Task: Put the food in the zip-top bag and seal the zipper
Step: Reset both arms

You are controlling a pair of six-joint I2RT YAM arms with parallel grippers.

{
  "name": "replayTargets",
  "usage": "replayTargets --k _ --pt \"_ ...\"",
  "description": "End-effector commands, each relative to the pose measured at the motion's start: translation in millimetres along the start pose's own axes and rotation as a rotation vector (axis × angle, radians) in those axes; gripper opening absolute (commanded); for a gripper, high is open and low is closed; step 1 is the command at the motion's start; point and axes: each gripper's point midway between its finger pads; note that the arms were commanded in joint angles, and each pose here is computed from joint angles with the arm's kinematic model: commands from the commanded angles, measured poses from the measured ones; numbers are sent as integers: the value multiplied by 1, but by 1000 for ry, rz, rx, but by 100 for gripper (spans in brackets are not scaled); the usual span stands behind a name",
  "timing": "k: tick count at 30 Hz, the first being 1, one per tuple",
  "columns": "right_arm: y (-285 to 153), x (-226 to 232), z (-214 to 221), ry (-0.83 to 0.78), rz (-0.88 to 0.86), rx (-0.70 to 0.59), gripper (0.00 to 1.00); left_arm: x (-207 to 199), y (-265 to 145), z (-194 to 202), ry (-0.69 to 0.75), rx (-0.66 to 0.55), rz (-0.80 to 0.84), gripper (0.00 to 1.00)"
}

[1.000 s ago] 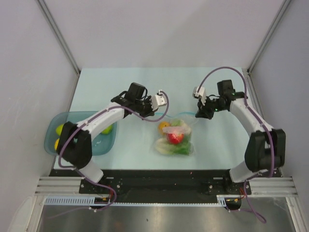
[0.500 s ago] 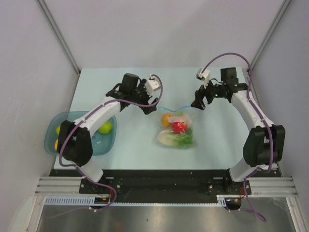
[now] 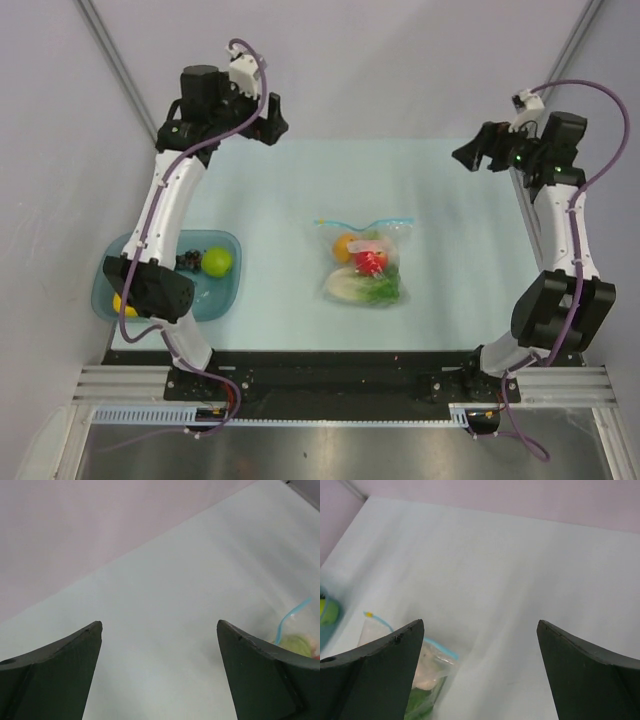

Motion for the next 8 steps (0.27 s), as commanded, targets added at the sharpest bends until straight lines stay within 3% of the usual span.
replayTargets --k 1,4,8 --pt "-4 -52 26 159 137 44 100 47 2 68 -209 192 -121 100" --pt "-4 -71 48 180 187 94 100 66 -1 78 -234 207 -182 100" --pt "-3 -83 43 163 222 85 100 77 -10 66 -226 169 -216 100"
Point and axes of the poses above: each gripper's point midway between its finger pads, its own y axis out along the fingers, its own x axis along the line the jaws close on, z = x × y, and after that the axes turned 13 degrees about -y, right-handed
